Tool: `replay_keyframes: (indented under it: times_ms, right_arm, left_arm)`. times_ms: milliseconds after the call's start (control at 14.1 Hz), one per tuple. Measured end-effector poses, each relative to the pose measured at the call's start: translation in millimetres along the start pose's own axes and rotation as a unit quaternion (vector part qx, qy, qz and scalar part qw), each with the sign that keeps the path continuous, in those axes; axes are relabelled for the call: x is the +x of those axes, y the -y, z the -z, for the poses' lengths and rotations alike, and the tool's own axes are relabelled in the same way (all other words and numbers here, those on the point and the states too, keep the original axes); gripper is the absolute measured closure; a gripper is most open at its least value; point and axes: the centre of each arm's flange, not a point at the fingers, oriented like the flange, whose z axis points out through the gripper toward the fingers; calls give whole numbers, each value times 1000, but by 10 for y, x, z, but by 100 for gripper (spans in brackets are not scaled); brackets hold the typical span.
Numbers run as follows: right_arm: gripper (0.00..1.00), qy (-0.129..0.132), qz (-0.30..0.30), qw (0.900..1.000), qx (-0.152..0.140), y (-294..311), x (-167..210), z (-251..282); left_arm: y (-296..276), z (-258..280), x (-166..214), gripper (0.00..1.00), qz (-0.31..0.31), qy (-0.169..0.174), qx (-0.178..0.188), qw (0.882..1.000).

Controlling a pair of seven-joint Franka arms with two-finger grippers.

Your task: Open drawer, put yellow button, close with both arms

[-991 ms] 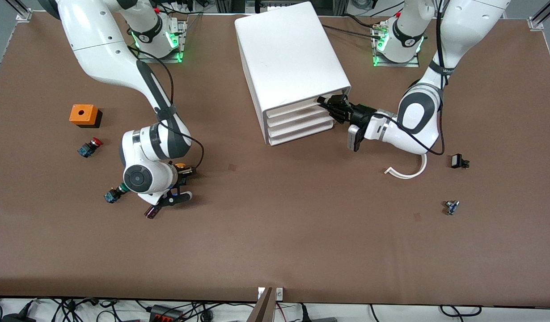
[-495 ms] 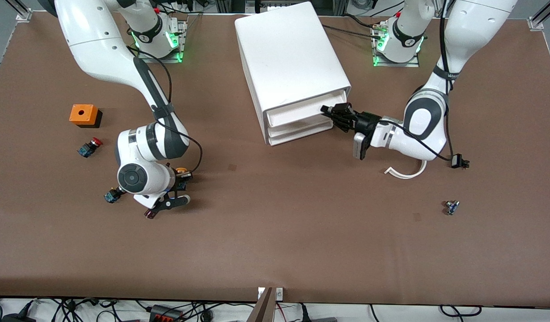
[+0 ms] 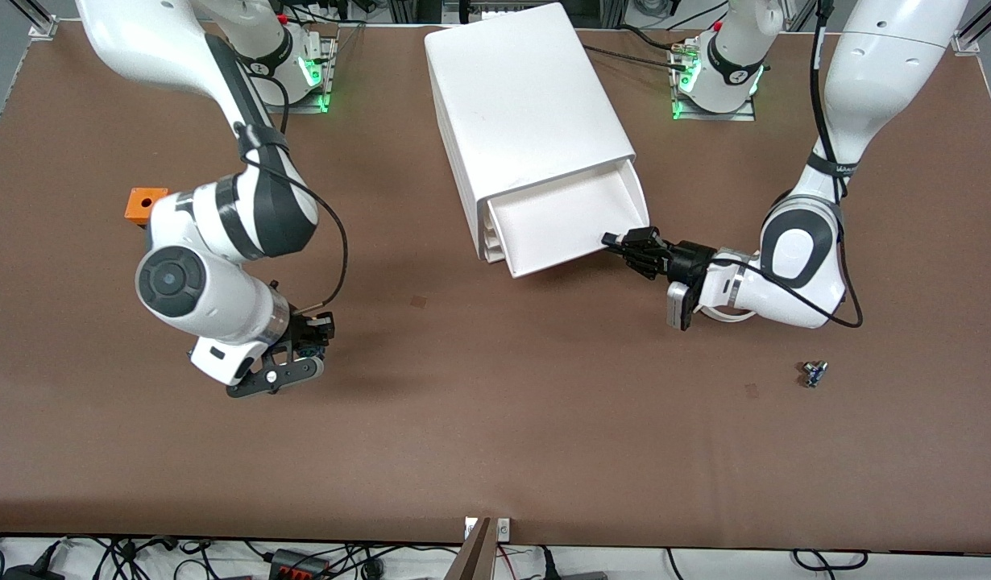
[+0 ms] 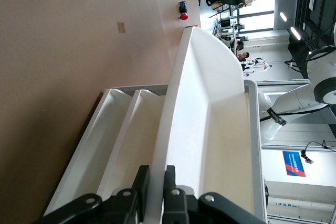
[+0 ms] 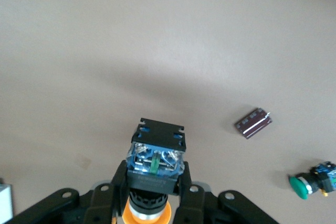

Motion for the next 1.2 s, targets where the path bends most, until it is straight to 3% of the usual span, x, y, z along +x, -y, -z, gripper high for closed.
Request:
replay_keyframes:
  times_ms: [142, 425, 637, 778, 920, 1132, 1203]
  right_arm:
    - [60, -9, 17, 1000, 2, 236, 22, 211]
    - [60, -41, 44, 998, 9, 1140, -22, 577]
    - [60, -65, 27, 997, 20, 1795, -161, 880]
    - [60, -68, 29, 997, 25, 2134, -280, 993]
    - [60, -64, 29, 997, 28, 2444, -393, 993]
    - [60, -60, 21, 997, 33, 2907, -579, 974]
    - [60, -60, 19, 997, 35, 3034, -635, 977]
  left_arm:
    - [26, 4, 2, 70, 31, 6, 8, 999]
    - [-104, 103, 52, 28, 114, 22, 39, 993]
    - [-542, 320, 96, 1, 200, 58, 103, 973]
    - [-879, 517, 103, 0, 262, 74, 171, 947]
    - [-1104, 671, 92, 0, 323, 81, 242, 911]
    - [-1134, 789, 52, 0, 358, 88, 366, 854]
    - [-1110, 816, 38, 0, 360, 90, 392, 842]
